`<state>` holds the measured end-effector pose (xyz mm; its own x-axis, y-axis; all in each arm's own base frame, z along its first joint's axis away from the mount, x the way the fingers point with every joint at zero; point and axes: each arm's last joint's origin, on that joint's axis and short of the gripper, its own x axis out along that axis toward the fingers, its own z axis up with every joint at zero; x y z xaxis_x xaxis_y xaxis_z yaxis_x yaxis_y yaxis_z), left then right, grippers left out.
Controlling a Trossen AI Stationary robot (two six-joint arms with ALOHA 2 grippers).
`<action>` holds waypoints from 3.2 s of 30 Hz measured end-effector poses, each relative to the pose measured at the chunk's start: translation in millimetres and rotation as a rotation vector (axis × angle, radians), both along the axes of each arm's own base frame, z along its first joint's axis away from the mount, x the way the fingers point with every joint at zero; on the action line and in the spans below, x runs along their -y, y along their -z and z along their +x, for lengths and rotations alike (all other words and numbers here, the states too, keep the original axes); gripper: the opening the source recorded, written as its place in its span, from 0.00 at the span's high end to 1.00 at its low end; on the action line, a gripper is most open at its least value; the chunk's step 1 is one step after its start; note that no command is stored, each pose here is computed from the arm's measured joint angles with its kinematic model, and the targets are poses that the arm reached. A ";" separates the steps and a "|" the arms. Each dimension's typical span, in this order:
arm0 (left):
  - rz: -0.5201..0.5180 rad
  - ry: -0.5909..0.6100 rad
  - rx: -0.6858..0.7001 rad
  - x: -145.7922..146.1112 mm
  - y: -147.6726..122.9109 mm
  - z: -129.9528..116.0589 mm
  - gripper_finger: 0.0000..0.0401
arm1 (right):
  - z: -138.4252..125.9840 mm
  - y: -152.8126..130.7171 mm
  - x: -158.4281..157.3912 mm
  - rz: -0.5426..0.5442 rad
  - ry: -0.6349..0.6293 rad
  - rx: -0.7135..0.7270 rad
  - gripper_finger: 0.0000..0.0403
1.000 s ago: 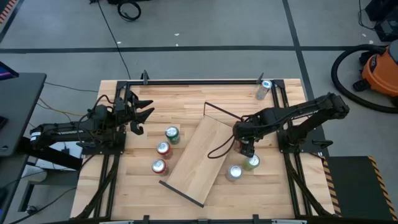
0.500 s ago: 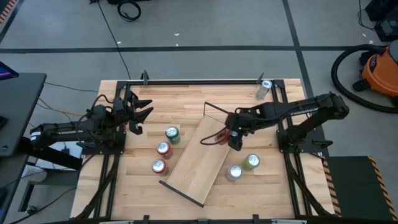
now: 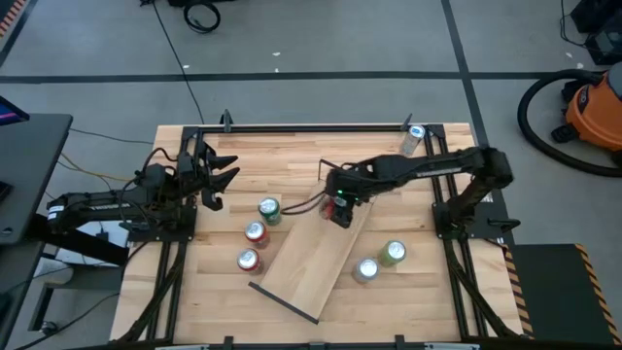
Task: Place canned beverage on shelf
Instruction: Put the red-black soda can on the shelf, then put the white-orange soda can on the shelf
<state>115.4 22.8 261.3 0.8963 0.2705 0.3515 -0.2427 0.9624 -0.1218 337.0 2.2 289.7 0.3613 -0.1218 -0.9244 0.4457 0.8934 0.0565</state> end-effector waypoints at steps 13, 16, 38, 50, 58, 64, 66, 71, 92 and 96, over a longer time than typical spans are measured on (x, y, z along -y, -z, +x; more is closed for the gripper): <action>-0.001 0.000 -0.009 0.0 0.8 0.3 0.56 | 48.1 -2.3 28.0 -0.009 0.038 -0.162 0.20; -0.001 0.000 -0.010 -0.1 0.9 0.3 0.56 | 54.7 0.3 34.4 -0.012 0.037 -0.169 0.20; 0.001 -0.001 -0.013 -0.1 1.1 0.4 0.56 | 55.0 3.0 65.0 0.007 0.035 -0.189 0.17; 0.001 -0.001 -0.012 -0.1 1.0 0.4 0.56 | 54.7 3.0 64.1 0.017 0.012 -0.192 0.14; 0.001 -0.001 -0.012 -0.1 1.0 0.4 0.56 | 54.7 3.0 63.1 0.037 0.000 -0.189 0.13; 0.001 -0.001 -0.012 -0.1 1.0 0.3 0.56 | 54.7 2.9 62.6 0.061 -0.005 -0.185 0.13; 0.001 -0.001 -0.012 -0.1 1.0 0.3 0.56 | 54.6 2.1 61.9 0.075 -0.006 -0.179 0.13; 0.001 -0.001 -0.012 -0.1 1.0 0.3 0.56 | 54.6 2.1 61.9 0.082 0.010 -0.177 0.13; 0.001 -0.001 -0.014 -0.1 1.2 0.5 0.56 | 48.7 -42.7 49.9 -0.030 0.032 -0.155 0.13; 0.000 -0.001 -0.020 -0.1 1.8 0.6 0.56 | 43.7 -59.4 41.9 -0.041 0.021 -0.149 0.13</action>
